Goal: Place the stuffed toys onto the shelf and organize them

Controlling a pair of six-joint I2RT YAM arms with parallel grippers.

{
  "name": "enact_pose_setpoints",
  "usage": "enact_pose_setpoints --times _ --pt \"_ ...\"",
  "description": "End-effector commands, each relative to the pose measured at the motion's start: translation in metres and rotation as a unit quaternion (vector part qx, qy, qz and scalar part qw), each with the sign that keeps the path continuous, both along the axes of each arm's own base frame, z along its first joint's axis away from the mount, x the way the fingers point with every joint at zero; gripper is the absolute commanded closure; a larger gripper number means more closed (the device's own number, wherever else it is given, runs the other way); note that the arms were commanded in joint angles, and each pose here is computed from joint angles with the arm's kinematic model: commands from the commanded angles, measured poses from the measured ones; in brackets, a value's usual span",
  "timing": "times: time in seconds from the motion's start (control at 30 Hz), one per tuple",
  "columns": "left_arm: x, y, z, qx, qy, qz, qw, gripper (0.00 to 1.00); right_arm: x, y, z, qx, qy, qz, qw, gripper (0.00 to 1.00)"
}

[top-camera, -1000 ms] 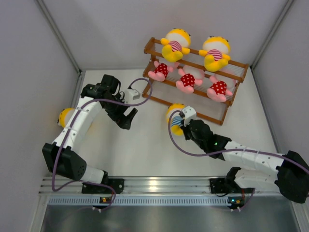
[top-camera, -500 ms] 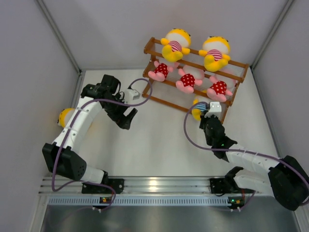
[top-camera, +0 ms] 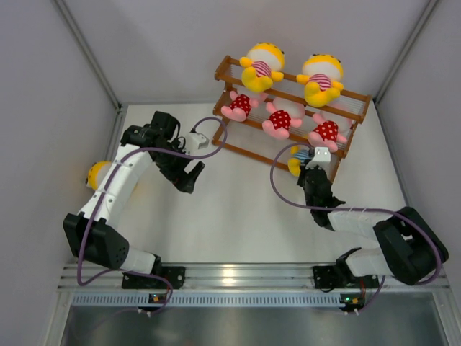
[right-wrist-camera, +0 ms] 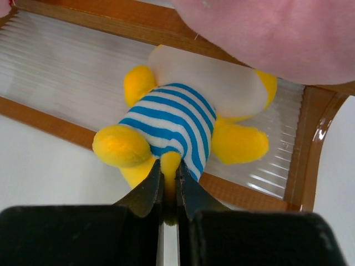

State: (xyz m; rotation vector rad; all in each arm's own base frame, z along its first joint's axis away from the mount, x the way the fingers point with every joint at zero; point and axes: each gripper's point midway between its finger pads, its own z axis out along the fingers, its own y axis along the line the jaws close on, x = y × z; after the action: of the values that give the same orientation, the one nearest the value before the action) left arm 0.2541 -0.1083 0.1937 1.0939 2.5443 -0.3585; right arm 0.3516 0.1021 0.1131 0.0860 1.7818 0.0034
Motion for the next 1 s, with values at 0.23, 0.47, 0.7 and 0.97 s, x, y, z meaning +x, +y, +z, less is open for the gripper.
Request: enact_pose_setpoints --times 0.23,0.47,0.7,0.97 --pt "0.002 0.006 0.01 0.007 -0.025 0.001 1.0 0.02 0.032 0.017 0.027 0.056 -0.048 0.006 0.997 0.95" --pt "0.012 0.026 -0.003 0.029 -0.017 0.017 0.999 0.02 0.019 0.008 0.029 0.075 -0.044 -0.008 0.996 0.54" --pt "0.059 0.122 -0.021 0.127 -0.046 0.155 0.979 0.02 -0.001 0.009 0.048 0.067 -0.02 0.013 0.997 0.32" --pt "0.088 0.243 -0.033 0.24 -0.099 0.299 0.918 0.03 -0.021 0.031 0.078 0.018 0.005 0.08 0.997 0.31"
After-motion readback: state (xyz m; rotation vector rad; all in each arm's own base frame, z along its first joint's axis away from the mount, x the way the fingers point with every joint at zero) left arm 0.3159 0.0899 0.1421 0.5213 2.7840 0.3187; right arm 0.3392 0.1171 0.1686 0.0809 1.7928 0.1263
